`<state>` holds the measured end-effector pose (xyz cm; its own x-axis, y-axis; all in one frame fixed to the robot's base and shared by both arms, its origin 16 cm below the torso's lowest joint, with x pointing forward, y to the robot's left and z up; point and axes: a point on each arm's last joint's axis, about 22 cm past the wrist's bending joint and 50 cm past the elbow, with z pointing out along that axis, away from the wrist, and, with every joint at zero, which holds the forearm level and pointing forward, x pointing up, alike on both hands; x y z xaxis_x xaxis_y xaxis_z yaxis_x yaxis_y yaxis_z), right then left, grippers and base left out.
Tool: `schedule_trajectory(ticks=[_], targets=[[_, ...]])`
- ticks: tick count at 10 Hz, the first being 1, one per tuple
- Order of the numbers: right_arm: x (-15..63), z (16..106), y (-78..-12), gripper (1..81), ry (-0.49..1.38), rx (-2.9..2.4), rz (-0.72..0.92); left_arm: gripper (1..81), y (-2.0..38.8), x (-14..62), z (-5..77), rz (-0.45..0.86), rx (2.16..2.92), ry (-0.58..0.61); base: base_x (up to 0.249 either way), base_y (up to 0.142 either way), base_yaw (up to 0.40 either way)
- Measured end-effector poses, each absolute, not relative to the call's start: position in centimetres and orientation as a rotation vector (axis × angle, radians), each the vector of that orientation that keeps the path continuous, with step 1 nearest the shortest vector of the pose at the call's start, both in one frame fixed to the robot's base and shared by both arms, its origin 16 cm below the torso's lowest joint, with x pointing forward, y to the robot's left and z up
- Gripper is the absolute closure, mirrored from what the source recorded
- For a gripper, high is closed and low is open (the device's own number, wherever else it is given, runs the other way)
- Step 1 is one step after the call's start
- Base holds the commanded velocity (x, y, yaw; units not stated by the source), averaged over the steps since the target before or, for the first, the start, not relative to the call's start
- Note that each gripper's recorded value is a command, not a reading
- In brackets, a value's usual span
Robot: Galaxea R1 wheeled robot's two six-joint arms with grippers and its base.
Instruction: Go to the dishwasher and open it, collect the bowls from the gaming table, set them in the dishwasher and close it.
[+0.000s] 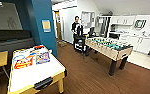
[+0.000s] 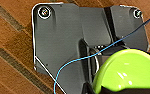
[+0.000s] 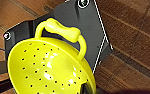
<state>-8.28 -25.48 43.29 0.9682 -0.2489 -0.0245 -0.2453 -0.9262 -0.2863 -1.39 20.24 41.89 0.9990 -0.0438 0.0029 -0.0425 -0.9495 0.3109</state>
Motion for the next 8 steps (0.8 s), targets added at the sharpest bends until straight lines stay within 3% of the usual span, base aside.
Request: schedule_trajectory(ticks=[8], targets=[[-8.41, 43.3, -25.31, 81.1, 0.363, -2.826, -0.016, 81.1, 19.88, -1.4, 41.9, -0.006, 2.821, -0.066, 0.0, 0.0, -0.4]])
